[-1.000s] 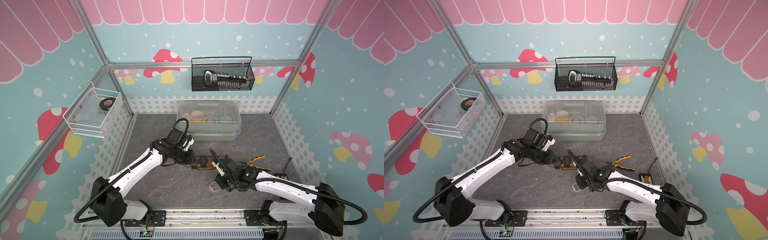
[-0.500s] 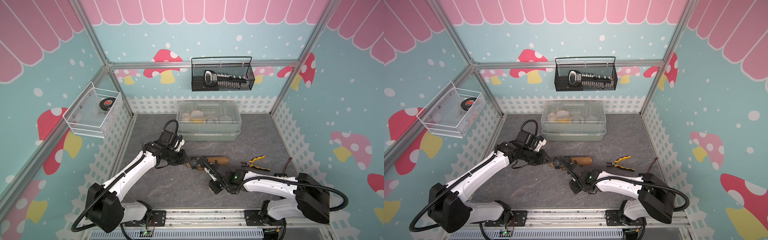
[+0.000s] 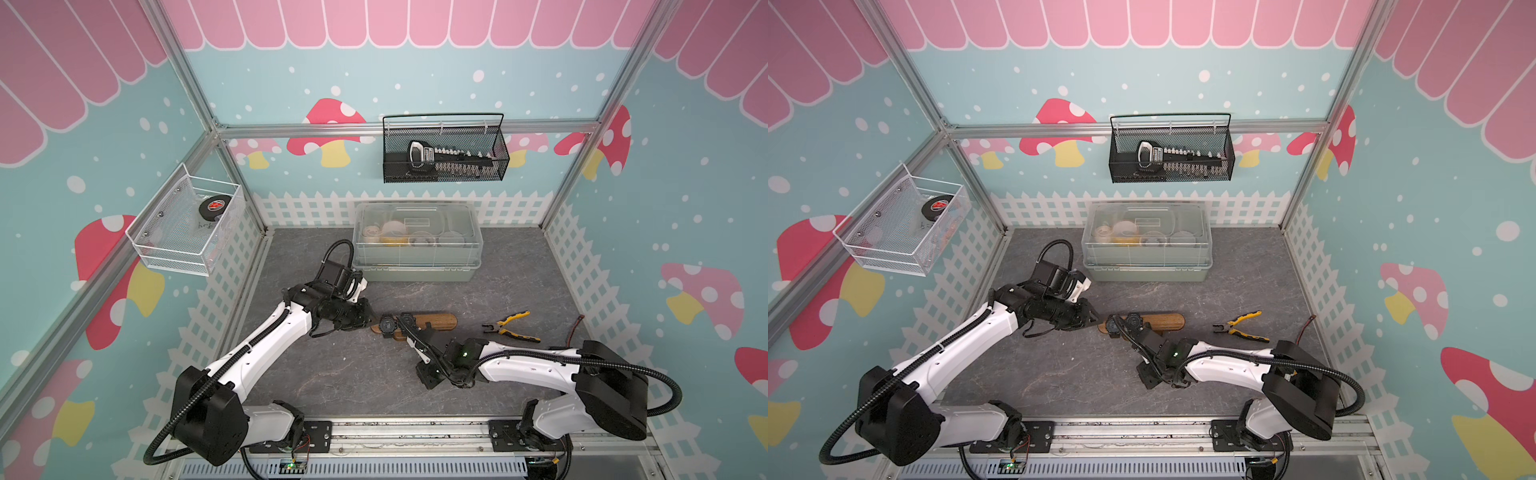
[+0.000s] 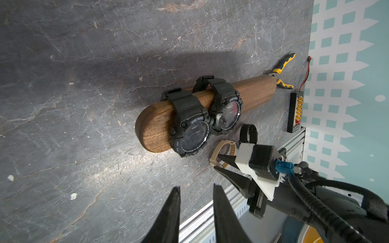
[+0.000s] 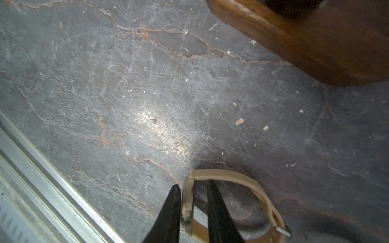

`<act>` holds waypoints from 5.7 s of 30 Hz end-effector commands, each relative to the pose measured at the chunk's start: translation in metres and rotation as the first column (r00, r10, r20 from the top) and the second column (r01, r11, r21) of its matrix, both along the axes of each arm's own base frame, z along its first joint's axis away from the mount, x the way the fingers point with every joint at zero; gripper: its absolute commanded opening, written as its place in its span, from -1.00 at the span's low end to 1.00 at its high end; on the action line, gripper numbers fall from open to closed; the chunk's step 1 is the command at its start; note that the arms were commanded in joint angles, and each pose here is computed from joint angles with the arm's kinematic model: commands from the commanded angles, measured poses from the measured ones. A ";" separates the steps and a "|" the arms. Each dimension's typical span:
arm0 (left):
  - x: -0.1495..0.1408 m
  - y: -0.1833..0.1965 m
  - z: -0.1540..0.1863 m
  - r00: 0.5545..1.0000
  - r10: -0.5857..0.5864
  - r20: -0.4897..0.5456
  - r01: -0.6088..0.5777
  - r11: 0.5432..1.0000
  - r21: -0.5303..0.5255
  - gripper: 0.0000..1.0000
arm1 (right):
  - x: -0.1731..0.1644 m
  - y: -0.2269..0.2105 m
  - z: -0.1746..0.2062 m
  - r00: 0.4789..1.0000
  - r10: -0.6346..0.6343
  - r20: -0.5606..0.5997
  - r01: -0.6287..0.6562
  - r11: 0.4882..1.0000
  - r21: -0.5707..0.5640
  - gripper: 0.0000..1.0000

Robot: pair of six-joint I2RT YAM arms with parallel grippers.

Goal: Place watch on stand
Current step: Pick up the watch at the center of the board, then place the watch on the stand.

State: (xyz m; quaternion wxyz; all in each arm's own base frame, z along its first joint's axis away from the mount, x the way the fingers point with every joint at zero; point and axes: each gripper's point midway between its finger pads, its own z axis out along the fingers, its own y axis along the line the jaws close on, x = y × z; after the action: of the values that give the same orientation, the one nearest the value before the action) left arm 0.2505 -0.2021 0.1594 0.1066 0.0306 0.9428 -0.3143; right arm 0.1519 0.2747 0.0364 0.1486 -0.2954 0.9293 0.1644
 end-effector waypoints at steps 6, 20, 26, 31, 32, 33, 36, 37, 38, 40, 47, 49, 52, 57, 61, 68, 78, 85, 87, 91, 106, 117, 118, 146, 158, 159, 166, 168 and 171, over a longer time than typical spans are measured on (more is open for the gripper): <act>-0.001 0.001 0.005 1.000 0.007 0.009 -0.007 1.000 -0.024 -0.45 | -0.003 0.008 0.002 1.000 0.005 -0.015 -0.005 0.999 0.031 -0.76; -0.002 -0.001 0.005 1.000 0.000 0.009 0.001 0.999 -0.033 -0.45 | 0.002 0.024 0.050 0.999 0.039 -0.025 -0.032 0.971 0.236 -0.90; -0.003 -0.001 0.001 1.000 -0.002 -0.003 0.002 0.999 -0.032 -0.41 | 0.013 0.020 0.082 0.997 0.005 -0.071 0.023 0.922 0.386 -0.90; -0.004 0.001 -0.005 1.000 0.003 -0.018 -0.003 1.000 -0.022 -0.40 | 0.026 0.010 0.114 0.996 -0.030 -0.079 0.065 0.865 0.497 -0.90; -0.002 0.004 -0.006 1.000 0.014 -0.020 -0.015 1.000 -0.021 -0.40 | 0.028 0.008 0.121 0.996 -0.033 -0.077 0.068 0.854 0.516 -0.90; 0.001 0.007 -0.007 0.999 0.027 -0.021 -0.028 0.999 -0.021 -0.39 | 0.030 0.005 0.126 0.996 -0.034 -0.078 0.070 0.843 0.533 -0.90; 0.003 0.007 -0.008 0.999 0.032 -0.021 -0.033 0.999 -0.021 -0.40 | 0.036 -0.001 0.138 0.996 -0.049 -0.075 0.083 0.820 0.566 -0.90; 0.003 0.007 -0.008 0.999 0.031 -0.021 -0.031 0.999 -0.020 -0.40 | 0.039 -0.004 0.140 0.996 -0.056 -0.075 0.089 0.816 0.572 -0.90; 0.004 0.007 -0.008 0.999 0.032 -0.020 -0.032 0.999 -0.022 -0.40 | 0.041 -0.006 0.141 0.995 -0.064 -0.074 0.095 0.812 0.576 -0.90; 0.006 0.008 -0.009 0.999 0.034 -0.020 -0.034 0.999 -0.023 -0.39 | 0.047 -0.012 0.142 0.994 -0.083 -0.076 0.112 0.805 0.582 -0.90; 0.008 0.007 -0.014 0.999 0.032 -0.031 -0.033 0.999 -0.027 -0.39 | 0.070 -0.034 0.152 0.986 -0.154 -0.063 0.160 0.771 0.616 -0.90; 0.009 0.006 -0.016 0.999 0.032 -0.035 -0.033 0.999 -0.029 -0.39 | 0.078 -0.042 0.156 0.982 -0.179 -0.054 0.173 0.760 0.626 -0.90; 0.010 0.006 -0.018 0.999 0.031 -0.040 -0.032 0.999 -0.031 -0.39 | 0.087 -0.055 0.158 0.976 -0.212 -0.058 0.200 0.745 0.637 -0.91; 0.012 0.006 -0.023 0.998 0.030 -0.047 -0.032 0.999 -0.030 -0.39 | 0.100 -0.071 0.150 0.961 -0.259 -0.102 0.261 0.711 0.653 -0.91; 0.012 0.006 -0.026 0.998 0.031 -0.056 -0.033 0.999 -0.028 -0.39 | 0.106 -0.078 0.140 0.952 -0.272 -0.138 0.293 0.691 0.661 -0.93; 0.012 0.007 -0.030 0.997 0.032 -0.066 -0.033 0.999 -0.026 -0.39 | 0.117 -0.088 0.131 0.938 -0.308 -0.158 0.330 0.659 0.676 -0.92; 0.014 0.006 -0.036 0.997 0.031 -0.074 -0.034 0.999 -0.030 -0.40 | 0.132 -0.098 0.119 0.919 -0.349 -0.185 0.374 0.620 0.689 -0.93; 0.015 0.006 -0.039 0.996 0.032 -0.081 -0.035 0.999 -0.035 -0.40 | 0.137 -0.097 0.107 0.918 -0.341 -0.202 0.382 0.618 0.687 -0.92; 0.016 0.005 -0.039 0.996 0.031 -0.081 -0.034 0.999 -0.037 -0.41 | 0.137 -0.097 0.104 0.917 -0.341 -0.208 0.386 0.618 0.685 -0.93; 0.017 0.004 -0.040 0.996 0.030 -0.084 -0.033 0.999 -0.043 -0.41 | 0.137 -0.097 0.098 0.913 -0.342 -0.221 0.395 0.617 0.681 -0.92; 0.016 0.001 -0.041 0.995 0.024 -0.096 -0.030 0.998 -0.057 -0.41 | 0.137 -0.097 0.072 0.893 -0.352 -0.279 0.446 0.623 0.643 -0.93; 0.018 0.000 -0.041 0.995 0.021 -0.100 -0.027 0.998 -0.059 -0.40 | 0.140 -0.095 0.088 0.902 -0.341 -0.266 0.427 0.609 0.668 -0.92; 0.018 0.000 -0.041 0.995 0.021 -0.100 -0.027 0.998 -0.060 -0.41 | 0.139 -0.095 0.087 0.901 -0.342 -0.268 0.430 0.609 0.667 -0.92; 0.021 -0.002 -0.042 0.995 0.022 -0.101 -0.029 0.997 -0.069 -0.41 | 0.134 -0.095 0.134 0.927 -0.333 -0.171 0.353 0.628 0.694 -0.96; 0.018 -0.001 -0.046 0.994 0.018 -0.105 -0.025 0.998 -0.063 -0.41 | 0.130 -0.100 0.095 0.902 -0.361 -0.236 0.424 0.643 0.638 -0.97; 0.018 -0.001 -0.046 0.994 0.018 -0.105 -0.024 0.998 -0.063 -0.41 | 0.130 -0.100 0.090 0.899 -0.362 -0.245 0.432 0.644 0.632 -0.98; 0.018 -0.001 -0.047 0.994 0.018 -0.105 -0.025 0.998 -0.065 -0.41 | 0.132 -0.098 0.064 0.880 -0.367 -0.302 0.474 0.636 0.609 -1.00; 0.017 -0.001 -0.047 0.994 0.017 -0.107 -0.024 0.998 -0.064 -0.41 | 0.132 -0.098 0.062 0.879 -0.366 -0.305 0.476 0.636 0.608 -1.00; 0.017 -0.001 -0.047 0.994 0.017 -0.108 -0.024 0.998 -0.065 -0.41 | 0.132 -0.098 0.062 0.878 -0.368 -0.304 0.477 0.636 0.606 -1.00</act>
State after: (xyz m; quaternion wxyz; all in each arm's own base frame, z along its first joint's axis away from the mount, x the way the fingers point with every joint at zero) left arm 0.2677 -0.2034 0.1152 0.0629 0.0026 0.9379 -0.3412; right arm 0.2886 0.1777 0.1118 0.2186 0.0072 0.8515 0.4765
